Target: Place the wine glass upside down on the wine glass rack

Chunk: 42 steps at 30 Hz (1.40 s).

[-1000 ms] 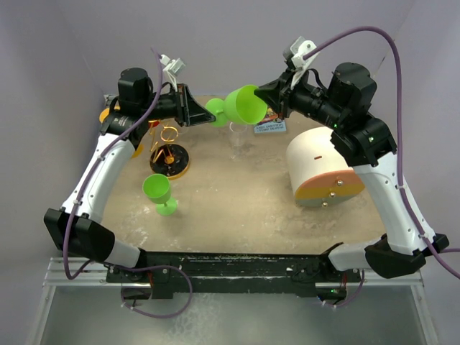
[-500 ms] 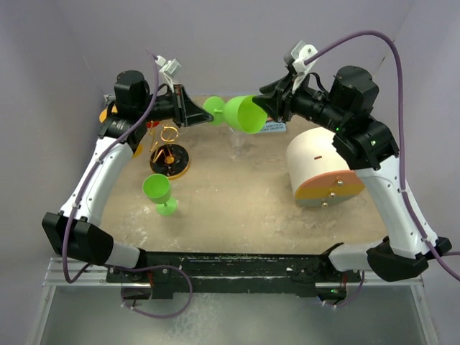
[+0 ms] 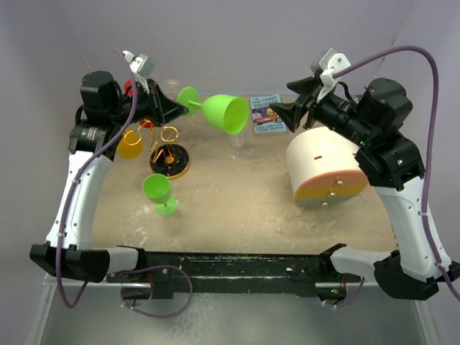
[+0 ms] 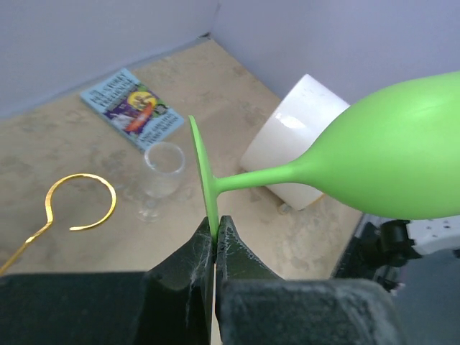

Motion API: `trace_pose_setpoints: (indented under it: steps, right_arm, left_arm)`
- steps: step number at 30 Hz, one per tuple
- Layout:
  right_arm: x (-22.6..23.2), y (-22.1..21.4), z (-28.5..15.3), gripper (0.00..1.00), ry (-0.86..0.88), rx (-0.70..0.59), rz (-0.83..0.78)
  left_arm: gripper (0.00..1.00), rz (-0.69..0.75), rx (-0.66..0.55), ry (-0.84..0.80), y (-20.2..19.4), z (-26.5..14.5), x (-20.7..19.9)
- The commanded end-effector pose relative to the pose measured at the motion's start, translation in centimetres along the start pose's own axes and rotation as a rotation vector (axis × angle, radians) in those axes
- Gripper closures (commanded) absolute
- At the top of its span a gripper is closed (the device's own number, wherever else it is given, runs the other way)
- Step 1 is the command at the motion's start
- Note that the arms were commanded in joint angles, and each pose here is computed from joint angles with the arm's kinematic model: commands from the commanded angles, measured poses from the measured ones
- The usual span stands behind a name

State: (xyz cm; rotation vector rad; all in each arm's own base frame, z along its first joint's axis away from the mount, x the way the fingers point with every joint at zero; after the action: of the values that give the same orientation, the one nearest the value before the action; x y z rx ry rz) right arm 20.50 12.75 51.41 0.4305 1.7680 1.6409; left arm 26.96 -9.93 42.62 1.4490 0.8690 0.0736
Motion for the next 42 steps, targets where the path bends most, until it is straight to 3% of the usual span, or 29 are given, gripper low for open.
trace_pose_setpoints:
  steps: [1, 10, 17, 29, 35, 42]
  right_arm:
    - [-0.8, -0.9, -0.7, 0.35, -0.039, 0.007, -0.024]
    - [-1.6, -3.1, -0.4, 0.13, -0.057, 0.064, -0.03]
    - [-2.2, -3.5, -0.9, 0.06, -0.069, 0.077, -0.015]
    - [-2.7, -4.3, 0.2, 0.02, -0.057, 0.117, -0.008]
    - [-2.7, -4.6, 0.5, 0.0, -0.049, 0.127, -0.001]
    - [-2.7, -4.8, 0.2, 0.0, -0.067, 0.13, -0.011]
  left_arm:
    - [1.0, 0.343, -0.067, 0.178, 2.1, -4.3, -2.9]
    - [1.0, 0.672, 0.013, 0.421, 0.8, -10.9, -5.0]
    - [1.0, 0.861, 0.098, 0.577, -0.5, -15.8, -7.0]
    - [1.0, 0.912, 0.378, 1.021, -3.3, -21.8, -6.3]
    - [1.0, 0.936, 0.536, 1.126, -3.7, -23.1, -5.5]
    - [1.0, 0.998, 0.728, 1.221, -3.3, -22.7, -1.2]
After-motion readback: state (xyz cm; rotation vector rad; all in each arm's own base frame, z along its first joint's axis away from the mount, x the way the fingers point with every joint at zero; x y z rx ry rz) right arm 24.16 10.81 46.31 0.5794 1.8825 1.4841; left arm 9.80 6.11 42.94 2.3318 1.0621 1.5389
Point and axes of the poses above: each gripper's point midway between its finger pads, its own z axis out along the fingers, its own x axis along the line the jaws close on, y = z × x, the point moved 10 cm from there along -z, back along the fingers, and after that the axes turned 3 degrees about -z, right-handed, at the moved point
